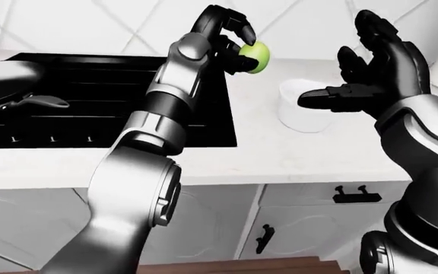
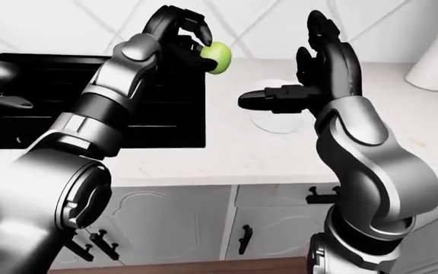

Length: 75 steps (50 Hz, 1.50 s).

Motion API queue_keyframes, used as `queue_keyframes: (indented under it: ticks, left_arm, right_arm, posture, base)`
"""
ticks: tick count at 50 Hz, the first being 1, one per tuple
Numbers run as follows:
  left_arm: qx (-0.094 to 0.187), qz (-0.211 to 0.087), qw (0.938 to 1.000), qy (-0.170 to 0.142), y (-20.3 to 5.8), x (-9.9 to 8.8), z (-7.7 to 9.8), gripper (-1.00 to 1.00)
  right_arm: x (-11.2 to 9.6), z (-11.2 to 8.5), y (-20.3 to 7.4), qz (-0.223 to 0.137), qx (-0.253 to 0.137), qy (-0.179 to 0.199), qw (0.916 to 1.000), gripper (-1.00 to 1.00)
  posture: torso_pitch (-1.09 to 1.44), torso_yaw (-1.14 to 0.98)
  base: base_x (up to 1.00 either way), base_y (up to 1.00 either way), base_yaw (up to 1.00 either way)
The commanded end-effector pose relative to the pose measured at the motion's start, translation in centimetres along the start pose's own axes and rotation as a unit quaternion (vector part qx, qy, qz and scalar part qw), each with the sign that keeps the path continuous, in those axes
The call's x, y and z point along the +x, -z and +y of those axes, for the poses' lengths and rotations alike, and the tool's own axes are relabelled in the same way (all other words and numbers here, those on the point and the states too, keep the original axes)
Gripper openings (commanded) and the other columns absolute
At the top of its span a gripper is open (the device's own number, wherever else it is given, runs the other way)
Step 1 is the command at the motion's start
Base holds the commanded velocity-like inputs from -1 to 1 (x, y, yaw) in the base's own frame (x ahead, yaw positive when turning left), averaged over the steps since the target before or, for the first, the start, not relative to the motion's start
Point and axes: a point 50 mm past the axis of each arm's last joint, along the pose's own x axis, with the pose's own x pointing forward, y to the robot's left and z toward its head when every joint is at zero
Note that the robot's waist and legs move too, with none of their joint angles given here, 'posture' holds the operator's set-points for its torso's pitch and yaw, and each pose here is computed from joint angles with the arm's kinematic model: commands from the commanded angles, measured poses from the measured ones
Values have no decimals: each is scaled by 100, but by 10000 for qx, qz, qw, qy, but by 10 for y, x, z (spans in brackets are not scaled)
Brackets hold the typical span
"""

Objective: Pick the lime from the pan and place it in the bowl.

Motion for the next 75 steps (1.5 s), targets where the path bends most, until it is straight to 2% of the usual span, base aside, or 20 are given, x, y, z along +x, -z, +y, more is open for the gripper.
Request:
queue_keyframes:
  ticks: [1,75]
  left_arm:
    - [75,-537,9985,-74,-28,-2,3,-68]
    - [81,-536,9985,-74,-29,-2,4,-68]
  right_arm:
    - [-2,-5,-12,-332,1,145,9993,100]
    - [-2,-5,-11,-311,2,138,9994,100]
  posture:
    - [0,0]
    - [0,0]
  base:
    - [3,-10,0]
    - [3,-10,0]
